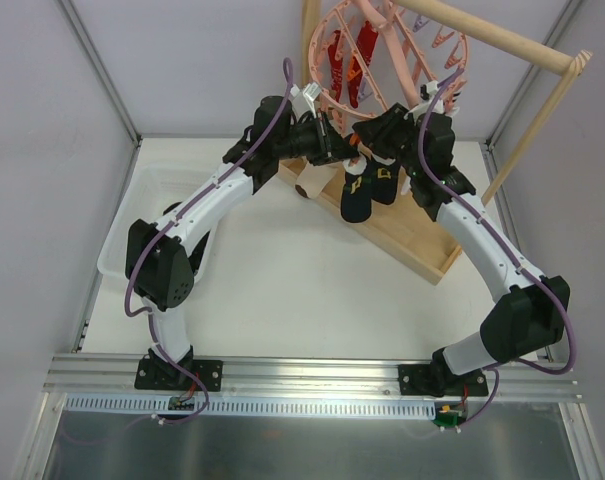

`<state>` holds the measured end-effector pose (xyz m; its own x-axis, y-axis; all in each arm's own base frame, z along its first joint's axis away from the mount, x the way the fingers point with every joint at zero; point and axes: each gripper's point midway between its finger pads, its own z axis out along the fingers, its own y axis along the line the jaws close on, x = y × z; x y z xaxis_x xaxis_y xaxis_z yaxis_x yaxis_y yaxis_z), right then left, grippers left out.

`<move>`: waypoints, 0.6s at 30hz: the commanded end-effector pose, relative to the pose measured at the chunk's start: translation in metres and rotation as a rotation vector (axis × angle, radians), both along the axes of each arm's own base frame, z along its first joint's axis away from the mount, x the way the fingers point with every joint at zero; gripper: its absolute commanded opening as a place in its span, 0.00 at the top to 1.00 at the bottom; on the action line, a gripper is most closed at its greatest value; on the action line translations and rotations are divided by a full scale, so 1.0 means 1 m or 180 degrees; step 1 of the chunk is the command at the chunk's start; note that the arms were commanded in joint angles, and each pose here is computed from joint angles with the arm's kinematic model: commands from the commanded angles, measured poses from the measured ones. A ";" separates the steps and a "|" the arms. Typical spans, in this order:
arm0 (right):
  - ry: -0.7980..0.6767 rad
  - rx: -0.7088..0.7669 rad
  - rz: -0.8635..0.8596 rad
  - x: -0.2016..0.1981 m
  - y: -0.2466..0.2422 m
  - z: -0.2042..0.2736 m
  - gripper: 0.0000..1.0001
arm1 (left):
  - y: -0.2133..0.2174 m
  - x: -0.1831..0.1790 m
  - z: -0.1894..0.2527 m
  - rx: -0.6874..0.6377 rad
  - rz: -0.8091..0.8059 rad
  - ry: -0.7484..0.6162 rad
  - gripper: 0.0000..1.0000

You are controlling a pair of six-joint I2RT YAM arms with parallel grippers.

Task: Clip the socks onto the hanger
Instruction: Clamp the sock onto the hanger.

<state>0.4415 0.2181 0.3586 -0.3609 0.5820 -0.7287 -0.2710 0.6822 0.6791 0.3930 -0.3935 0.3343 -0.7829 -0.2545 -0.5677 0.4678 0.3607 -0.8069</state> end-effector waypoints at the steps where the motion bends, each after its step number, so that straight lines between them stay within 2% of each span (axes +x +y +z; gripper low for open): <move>1: -0.0200 0.0011 -0.0113 0.000 -0.005 0.022 0.99 | 0.001 -0.002 0.040 -0.0198 -0.0075 -0.0320 1.00; 13: -0.0184 -0.0025 -0.0131 0.000 -0.003 0.021 0.99 | 0.001 -0.001 0.033 -0.0165 -0.0038 -0.0286 1.00; 15: -0.0166 -0.0033 -0.0131 0.000 -0.004 0.019 0.89 | 0.001 -0.001 0.034 -0.0170 -0.0037 -0.0286 1.00; 16: -0.0170 -0.0030 -0.0121 0.000 -0.004 0.020 0.82 | 0.001 -0.001 0.034 -0.0170 -0.0037 -0.0286 1.00; 17: -0.0181 -0.0041 -0.0115 -0.001 -0.004 0.021 0.69 | 0.001 -0.001 0.034 -0.0170 -0.0033 -0.0295 1.00; 18: -0.0181 -0.0040 -0.0101 -0.001 -0.003 0.021 0.64 | 0.001 -0.001 0.035 -0.0172 -0.0033 -0.0299 1.00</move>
